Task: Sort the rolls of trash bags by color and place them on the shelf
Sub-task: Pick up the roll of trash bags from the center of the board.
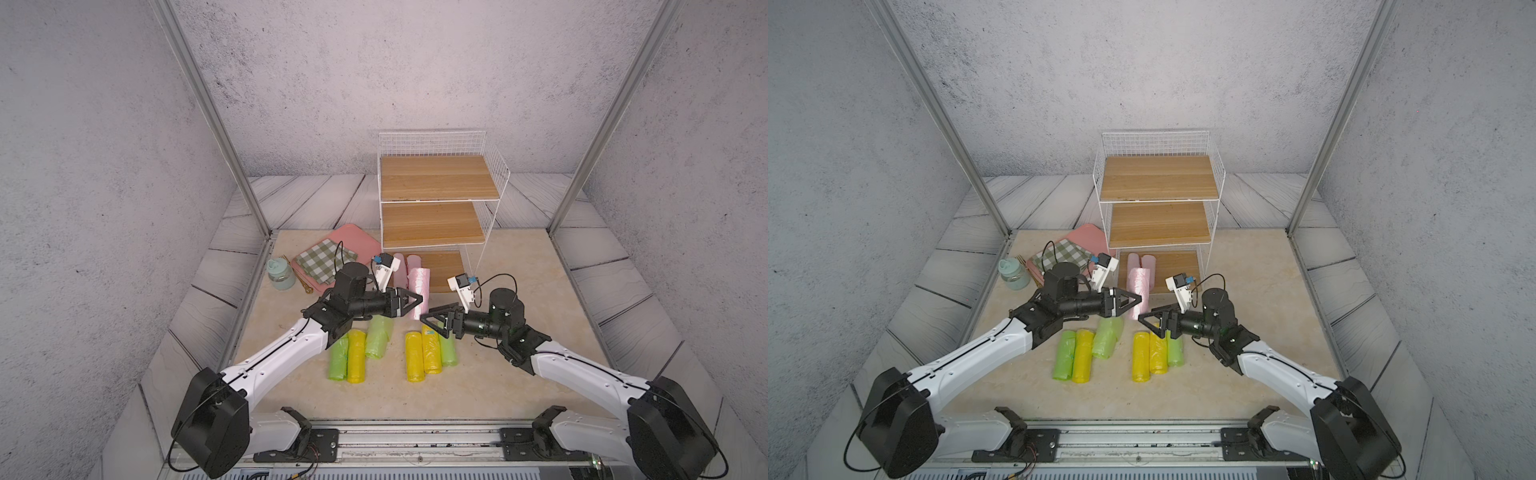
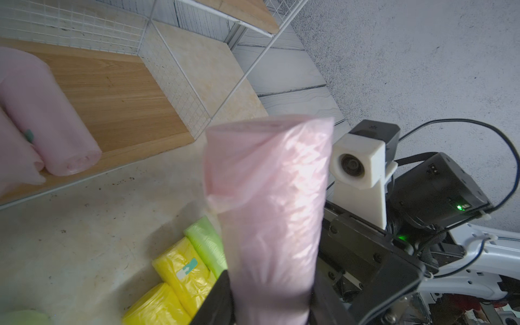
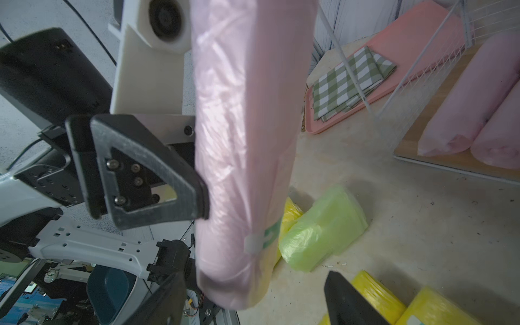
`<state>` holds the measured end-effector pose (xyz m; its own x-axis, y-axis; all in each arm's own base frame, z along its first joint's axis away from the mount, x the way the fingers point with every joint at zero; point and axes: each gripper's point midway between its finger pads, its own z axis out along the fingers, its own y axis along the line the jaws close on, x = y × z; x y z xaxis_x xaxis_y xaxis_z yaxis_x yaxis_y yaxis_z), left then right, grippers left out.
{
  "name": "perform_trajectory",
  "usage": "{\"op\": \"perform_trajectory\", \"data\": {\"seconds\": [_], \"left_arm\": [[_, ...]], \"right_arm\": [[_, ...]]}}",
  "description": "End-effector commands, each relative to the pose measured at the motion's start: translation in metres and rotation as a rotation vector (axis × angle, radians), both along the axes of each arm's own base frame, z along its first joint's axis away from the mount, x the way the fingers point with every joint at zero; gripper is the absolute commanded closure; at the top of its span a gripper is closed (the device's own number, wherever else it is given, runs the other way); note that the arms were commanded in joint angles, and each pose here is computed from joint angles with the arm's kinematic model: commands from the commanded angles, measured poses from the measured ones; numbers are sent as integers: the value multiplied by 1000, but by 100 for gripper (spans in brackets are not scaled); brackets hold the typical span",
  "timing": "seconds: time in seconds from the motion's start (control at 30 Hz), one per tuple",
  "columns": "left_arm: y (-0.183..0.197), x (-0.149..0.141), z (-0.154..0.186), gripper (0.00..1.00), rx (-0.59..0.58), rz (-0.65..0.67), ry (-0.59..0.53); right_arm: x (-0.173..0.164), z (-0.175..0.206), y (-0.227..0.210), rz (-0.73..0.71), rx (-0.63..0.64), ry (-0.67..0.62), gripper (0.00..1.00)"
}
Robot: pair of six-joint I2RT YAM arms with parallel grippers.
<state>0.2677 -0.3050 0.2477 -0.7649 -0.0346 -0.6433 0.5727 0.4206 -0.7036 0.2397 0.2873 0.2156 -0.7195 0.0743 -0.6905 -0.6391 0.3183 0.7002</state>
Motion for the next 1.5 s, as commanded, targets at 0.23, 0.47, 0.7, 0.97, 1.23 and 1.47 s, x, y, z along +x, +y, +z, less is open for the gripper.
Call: {"op": "perform_trajectory", "data": {"seconds": [0.23, 0.47, 0.7, 0.97, 1.23, 1.47], "left_arm": [[-5, -1, 14, 100, -60, -39, -36], [-7, -1, 11, 100, -66, -46, -27], [-7, 1, 11, 100, -64, -38, -34], [-9, 4, 10, 100, -62, -47, -28], [-7, 3, 5, 100, -48, -41, -28], [-8, 4, 4, 82, -28, -50, -33]], "right_arm": [[10, 19, 10, 25, 63, -28, 26], [12, 19, 15, 45, 82, -7, 33], [9, 17, 15, 52, 82, 0, 41], [8, 15, 16, 67, 79, 13, 49], [3, 10, 16, 88, 53, 37, 67], [1, 13, 14, 89, 18, 31, 99]]}}
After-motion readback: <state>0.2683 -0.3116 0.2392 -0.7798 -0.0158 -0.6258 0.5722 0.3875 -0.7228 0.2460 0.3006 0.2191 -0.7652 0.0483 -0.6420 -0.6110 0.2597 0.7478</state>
